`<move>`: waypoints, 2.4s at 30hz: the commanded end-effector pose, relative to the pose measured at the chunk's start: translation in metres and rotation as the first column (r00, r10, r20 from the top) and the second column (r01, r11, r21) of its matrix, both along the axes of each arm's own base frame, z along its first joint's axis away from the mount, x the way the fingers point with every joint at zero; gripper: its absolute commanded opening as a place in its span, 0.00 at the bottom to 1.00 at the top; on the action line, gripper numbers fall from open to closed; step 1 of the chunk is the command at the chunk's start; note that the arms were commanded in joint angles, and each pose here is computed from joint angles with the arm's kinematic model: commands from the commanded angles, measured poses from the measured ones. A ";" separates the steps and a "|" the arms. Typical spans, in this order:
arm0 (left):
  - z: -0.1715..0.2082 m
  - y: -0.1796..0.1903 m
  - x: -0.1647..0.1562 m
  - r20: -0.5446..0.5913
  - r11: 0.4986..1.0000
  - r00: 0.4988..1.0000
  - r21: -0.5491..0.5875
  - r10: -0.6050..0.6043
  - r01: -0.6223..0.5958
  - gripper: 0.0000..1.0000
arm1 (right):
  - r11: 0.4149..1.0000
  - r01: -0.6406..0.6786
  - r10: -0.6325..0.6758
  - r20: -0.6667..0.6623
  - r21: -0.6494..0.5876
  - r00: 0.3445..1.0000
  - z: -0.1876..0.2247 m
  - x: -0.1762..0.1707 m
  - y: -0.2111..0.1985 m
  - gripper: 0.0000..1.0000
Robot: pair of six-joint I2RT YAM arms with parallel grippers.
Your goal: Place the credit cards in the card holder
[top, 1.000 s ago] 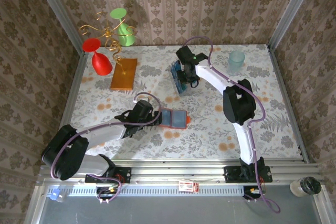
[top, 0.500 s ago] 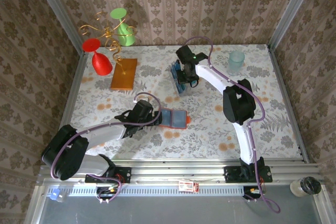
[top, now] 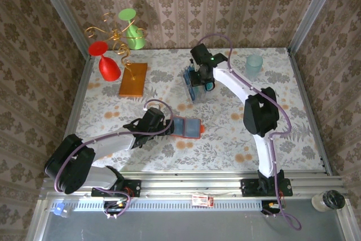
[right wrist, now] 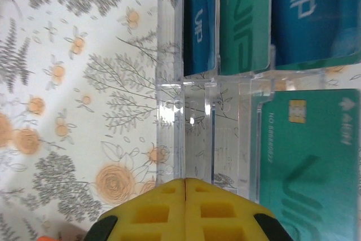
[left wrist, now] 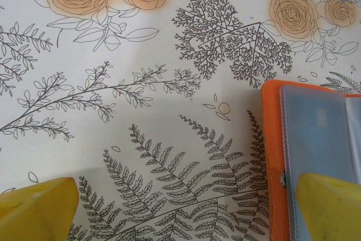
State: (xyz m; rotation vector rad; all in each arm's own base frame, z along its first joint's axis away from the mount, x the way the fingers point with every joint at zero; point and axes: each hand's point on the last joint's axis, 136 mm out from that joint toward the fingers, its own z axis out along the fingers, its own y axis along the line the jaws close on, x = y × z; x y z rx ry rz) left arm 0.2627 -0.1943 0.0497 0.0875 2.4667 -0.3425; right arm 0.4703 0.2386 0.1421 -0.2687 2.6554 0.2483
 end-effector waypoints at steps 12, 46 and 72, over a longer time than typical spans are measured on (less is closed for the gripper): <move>0.015 -0.003 0.012 0.022 0.998 0.999 0.056 -0.039 0.038 1.00 | 0.970 -0.025 -0.008 0.136 0.243 0.991 0.084 -0.054 0.000 0.00; -0.028 0.019 -0.008 -0.053 0.979 0.999 0.203 0.005 0.006 1.00 | 0.770 0.076 -0.064 -0.041 0.634 0.997 -0.023 -0.174 0.011 0.00; -0.016 0.011 -0.005 -0.028 0.986 1.000 0.166 0.003 0.002 1.00 | 0.798 0.091 -0.029 -0.114 0.596 0.993 -0.079 -0.174 0.055 0.00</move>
